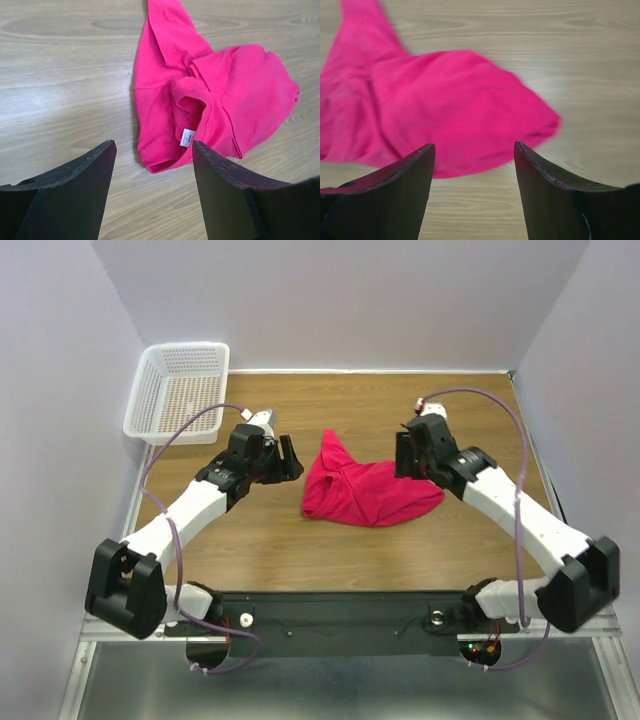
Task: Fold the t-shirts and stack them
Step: Flatten the tshirt out
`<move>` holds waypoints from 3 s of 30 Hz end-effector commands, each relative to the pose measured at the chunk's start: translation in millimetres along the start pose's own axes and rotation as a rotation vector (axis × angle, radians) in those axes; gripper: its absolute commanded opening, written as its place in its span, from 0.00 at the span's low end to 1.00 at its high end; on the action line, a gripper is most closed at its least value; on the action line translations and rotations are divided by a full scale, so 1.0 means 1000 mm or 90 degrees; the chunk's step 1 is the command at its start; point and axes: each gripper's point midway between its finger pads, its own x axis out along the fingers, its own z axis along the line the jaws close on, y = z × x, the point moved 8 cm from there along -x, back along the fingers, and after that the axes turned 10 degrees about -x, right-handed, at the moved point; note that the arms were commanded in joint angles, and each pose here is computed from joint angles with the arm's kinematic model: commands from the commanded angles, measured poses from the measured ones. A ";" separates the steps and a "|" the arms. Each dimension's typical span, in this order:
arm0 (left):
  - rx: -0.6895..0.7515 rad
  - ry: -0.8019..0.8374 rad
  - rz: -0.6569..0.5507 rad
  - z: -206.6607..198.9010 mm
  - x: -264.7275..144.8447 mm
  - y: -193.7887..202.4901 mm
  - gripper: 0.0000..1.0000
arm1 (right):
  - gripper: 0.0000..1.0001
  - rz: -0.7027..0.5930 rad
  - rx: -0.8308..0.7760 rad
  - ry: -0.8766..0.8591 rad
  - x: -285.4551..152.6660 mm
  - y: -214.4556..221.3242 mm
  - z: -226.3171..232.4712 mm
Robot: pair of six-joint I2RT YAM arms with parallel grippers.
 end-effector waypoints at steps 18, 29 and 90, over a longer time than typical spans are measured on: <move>0.013 0.102 0.150 -0.057 0.075 0.063 0.74 | 0.65 0.217 -0.076 -0.356 0.070 0.051 0.098; 0.015 0.085 0.176 -0.051 0.088 0.079 0.22 | 0.47 0.266 -0.078 -0.295 0.092 0.076 0.097; 0.005 -0.030 0.086 0.012 0.041 0.001 0.51 | 0.54 0.185 -0.020 -0.189 0.136 0.013 0.016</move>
